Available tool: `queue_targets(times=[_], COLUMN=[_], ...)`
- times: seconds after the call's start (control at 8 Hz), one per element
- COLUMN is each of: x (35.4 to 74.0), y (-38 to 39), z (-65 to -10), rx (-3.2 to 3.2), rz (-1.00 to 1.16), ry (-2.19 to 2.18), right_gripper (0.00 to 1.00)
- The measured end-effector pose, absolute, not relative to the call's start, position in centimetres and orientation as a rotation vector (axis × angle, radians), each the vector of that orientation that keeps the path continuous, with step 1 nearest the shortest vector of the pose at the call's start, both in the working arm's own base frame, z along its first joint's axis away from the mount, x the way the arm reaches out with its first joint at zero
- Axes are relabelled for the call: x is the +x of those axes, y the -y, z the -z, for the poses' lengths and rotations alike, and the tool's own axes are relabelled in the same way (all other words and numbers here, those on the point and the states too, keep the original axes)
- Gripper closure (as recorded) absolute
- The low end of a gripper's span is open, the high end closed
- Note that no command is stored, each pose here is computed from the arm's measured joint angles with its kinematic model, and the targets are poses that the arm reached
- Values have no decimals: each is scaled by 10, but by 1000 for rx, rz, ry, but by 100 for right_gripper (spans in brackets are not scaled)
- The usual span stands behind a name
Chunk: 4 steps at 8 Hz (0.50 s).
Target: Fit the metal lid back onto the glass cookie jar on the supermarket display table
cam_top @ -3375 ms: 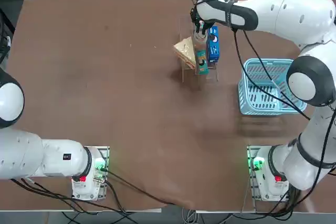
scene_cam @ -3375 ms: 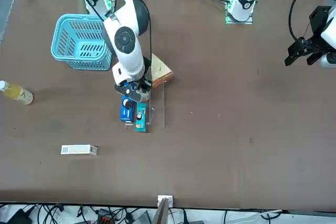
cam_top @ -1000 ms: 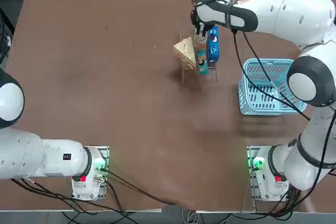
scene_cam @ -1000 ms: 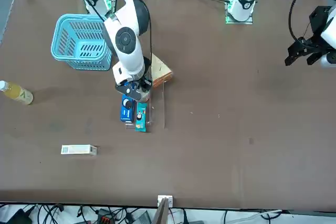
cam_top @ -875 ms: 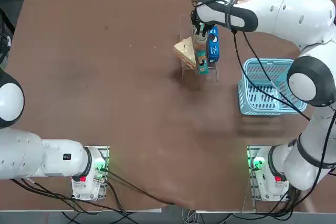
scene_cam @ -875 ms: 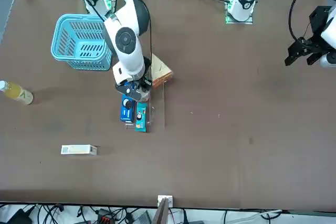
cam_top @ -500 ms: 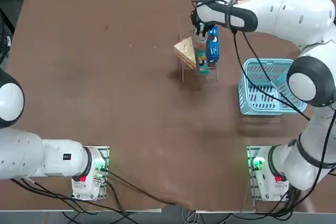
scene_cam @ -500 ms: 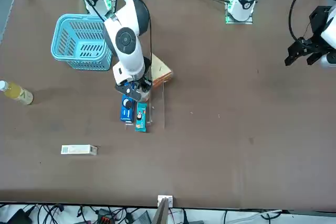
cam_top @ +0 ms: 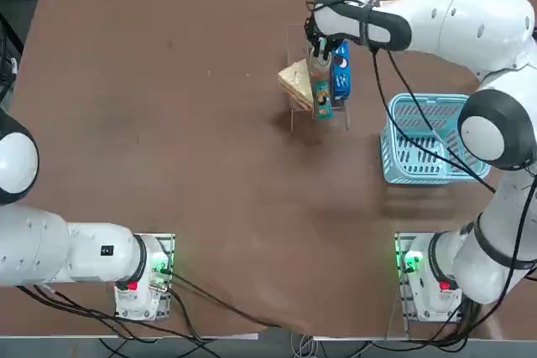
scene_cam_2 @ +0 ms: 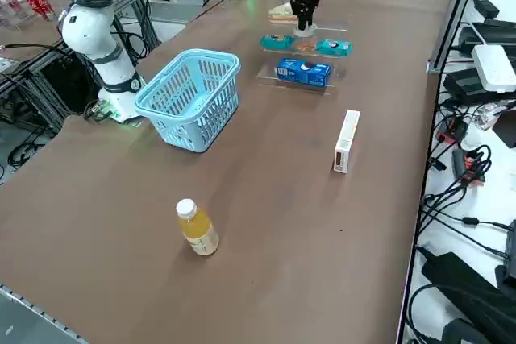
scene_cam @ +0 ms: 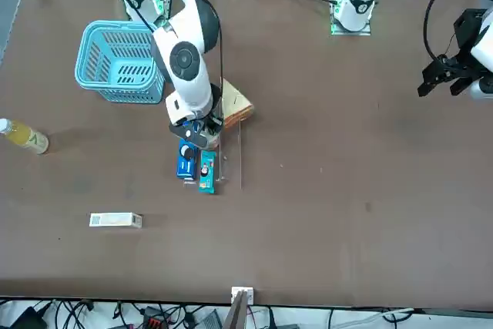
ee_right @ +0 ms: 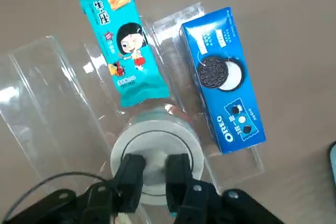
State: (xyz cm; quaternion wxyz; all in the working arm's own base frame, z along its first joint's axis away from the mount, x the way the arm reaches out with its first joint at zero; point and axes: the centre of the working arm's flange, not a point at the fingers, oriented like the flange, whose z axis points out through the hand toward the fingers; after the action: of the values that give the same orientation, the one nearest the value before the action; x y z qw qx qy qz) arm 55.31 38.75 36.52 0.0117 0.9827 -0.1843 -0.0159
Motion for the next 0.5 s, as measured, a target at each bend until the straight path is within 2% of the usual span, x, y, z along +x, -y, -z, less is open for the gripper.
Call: queue_targets(times=[0.5], x=[554], y=[-386], z=[-366], rx=[3067], rz=[59], ry=[588], right_gripper=[74])
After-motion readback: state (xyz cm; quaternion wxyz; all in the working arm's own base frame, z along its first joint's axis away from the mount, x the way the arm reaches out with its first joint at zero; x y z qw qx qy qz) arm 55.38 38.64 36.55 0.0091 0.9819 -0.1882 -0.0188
